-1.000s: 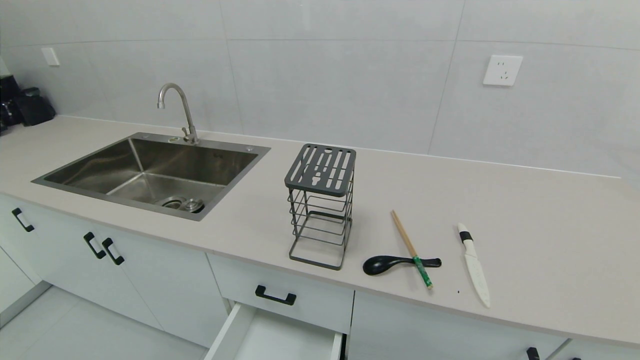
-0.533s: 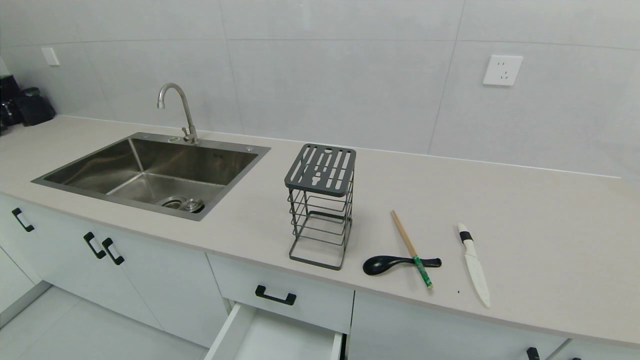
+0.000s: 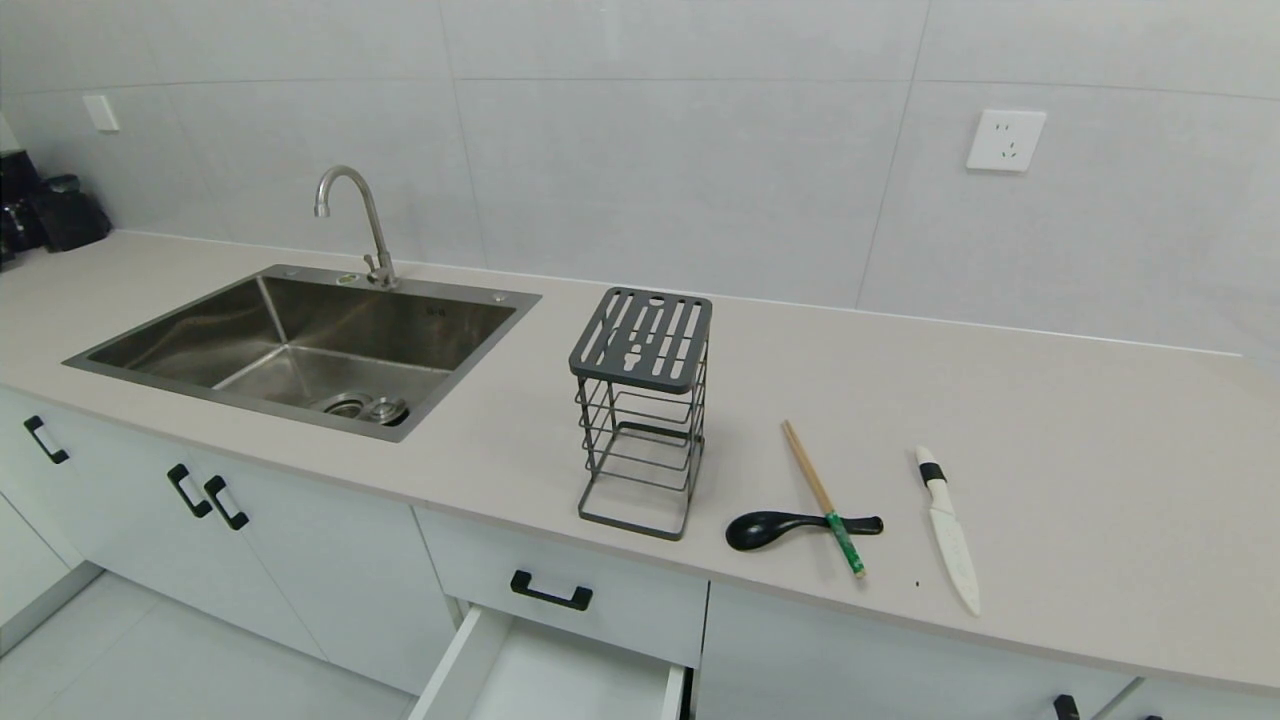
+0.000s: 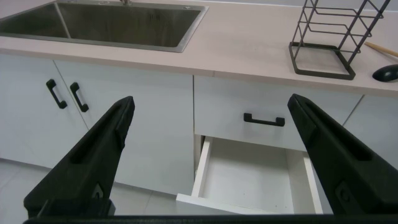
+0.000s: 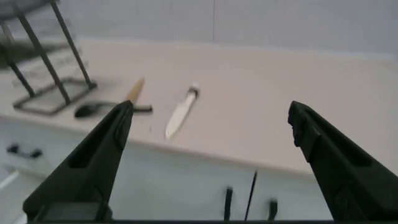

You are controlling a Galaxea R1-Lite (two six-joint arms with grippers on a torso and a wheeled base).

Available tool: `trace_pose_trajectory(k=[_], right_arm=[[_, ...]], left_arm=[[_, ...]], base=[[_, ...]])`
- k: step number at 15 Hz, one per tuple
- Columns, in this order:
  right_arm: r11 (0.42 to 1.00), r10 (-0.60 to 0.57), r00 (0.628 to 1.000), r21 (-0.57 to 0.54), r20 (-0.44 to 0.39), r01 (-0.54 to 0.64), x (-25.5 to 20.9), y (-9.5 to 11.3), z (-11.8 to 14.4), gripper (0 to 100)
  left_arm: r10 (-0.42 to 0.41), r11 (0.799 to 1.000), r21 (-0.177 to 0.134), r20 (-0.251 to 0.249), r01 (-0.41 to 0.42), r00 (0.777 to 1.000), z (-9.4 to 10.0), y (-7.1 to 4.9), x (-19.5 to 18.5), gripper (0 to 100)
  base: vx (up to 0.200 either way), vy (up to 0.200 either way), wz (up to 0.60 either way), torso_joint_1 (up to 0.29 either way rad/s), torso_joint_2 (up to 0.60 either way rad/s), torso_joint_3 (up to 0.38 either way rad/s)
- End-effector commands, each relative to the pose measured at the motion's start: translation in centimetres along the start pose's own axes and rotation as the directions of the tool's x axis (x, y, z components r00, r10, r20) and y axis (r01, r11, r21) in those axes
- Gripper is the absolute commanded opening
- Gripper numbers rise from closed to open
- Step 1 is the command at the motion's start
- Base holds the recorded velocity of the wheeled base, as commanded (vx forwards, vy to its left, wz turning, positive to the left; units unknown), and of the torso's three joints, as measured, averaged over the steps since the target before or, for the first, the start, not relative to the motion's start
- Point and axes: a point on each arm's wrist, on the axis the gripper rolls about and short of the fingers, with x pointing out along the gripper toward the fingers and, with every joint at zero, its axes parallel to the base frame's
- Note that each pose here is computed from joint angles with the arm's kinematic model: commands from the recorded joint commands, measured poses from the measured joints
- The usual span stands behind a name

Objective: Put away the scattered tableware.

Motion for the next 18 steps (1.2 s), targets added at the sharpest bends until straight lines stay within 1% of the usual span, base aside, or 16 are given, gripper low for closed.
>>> trace_pose_trajectory(k=[1,2,4,6,8,9,11,12,15,16,17,18], right_arm=[[0.999,0.033,0.999,-0.003,0.039,-0.033,-0.3,0.1,1.6,100],[0.999,0.048,0.998,-0.002,0.028,-0.048,-0.3,0.1,1.7,100],[0.993,0.115,0.993,-0.007,-0.009,-0.115,0.1,0.3,3.9,100],[0.987,0.158,0.985,0.007,-0.074,-0.158,1.1,0.3,4.3,100],[0.973,0.232,0.961,0.015,-0.151,-0.232,2.2,0.4,4.2,100],[0.964,0.267,0.94,0.039,-0.211,-0.265,3.2,0.5,4.2,100],[0.944,0.329,0.886,0.077,-0.326,-0.322,5.5,0.6,4.3,100],[0.936,0.345,0.862,0.072,-0.371,-0.344,6.5,0.7,4.3,100],[0.9,0.379,0.76,0.018,-0.529,-0.436,9.2,1.1,2.9,100],[0.889,0.387,0.738,0.013,-0.553,-0.457,10.1,1.2,2.8,100],[0.875,0.406,0.705,0.025,-0.582,-0.484,11.5,1.6,2.7,100],[0.863,0.424,0.681,0.037,-0.597,-0.504,12.8,2.0,2.6,100]], left_arm=[[0.0,1.0,0.0,-0.001,0.0,1.0,0.0,0.0,0.0,100],[0.0,1.0,0.0,-0.001,0.0,1.0,0.0,0.0,0.0,100],[0.0,1.0,0.0,-0.001,0.0,1.0,0.0,0.0,0.0,100],[0.0,1.0,0.0,-0.001,0.0,1.0,0.0,0.0,0.0,100],[0.0,1.0,0.0,-0.001,0.0,1.0,0.0,0.0,0.0,100],[0.0,1.0,0.0,-0.001,0.0,1.0,0.0,0.0,0.0,100],[0.0,1.0,0.0,-0.001,0.0,1.0,0.0,0.0,0.0,100],[0.0,1.0,0.0,-0.001,0.0,1.0,0.0,0.0,0.0,100],[0.0,1.0,0.0,-0.001,0.0,1.0,0.0,0.0,0.0,100],[0.0,1.0,0.0,-0.001,0.0,1.0,0.0,0.0,0.0,100],[0.0,1.0,0.0,-0.001,0.0,1.0,0.0,0.0,0.0,100],[0.0,1.0,0.0,-0.001,0.0,1.0,0.0,0.0,0.0,100]], base=[[0.0,0.0,0.0,0.0,0.0,0.0],[0.0,0.0,0.0,0.0,0.0,0.0],[0.0,0.0,0.0,0.0,0.0,0.0],[0.0,0.0,0.0,0.0,0.0,0.0],[0.0,0.0,0.0,0.0,0.0,0.0],[0.0,0.0,0.0,0.0,0.0,0.0],[0.0,0.0,0.0,0.0,0.0,0.0],[0.0,0.0,0.0,0.0,0.0,0.0],[0.0,0.0,0.0,0.0,0.0,0.0],[0.0,0.0,0.0,0.0,0.0,0.0],[0.0,0.0,0.0,0.0,0.0,0.0],[0.0,0.0,0.0,0.0,0.0,0.0]])
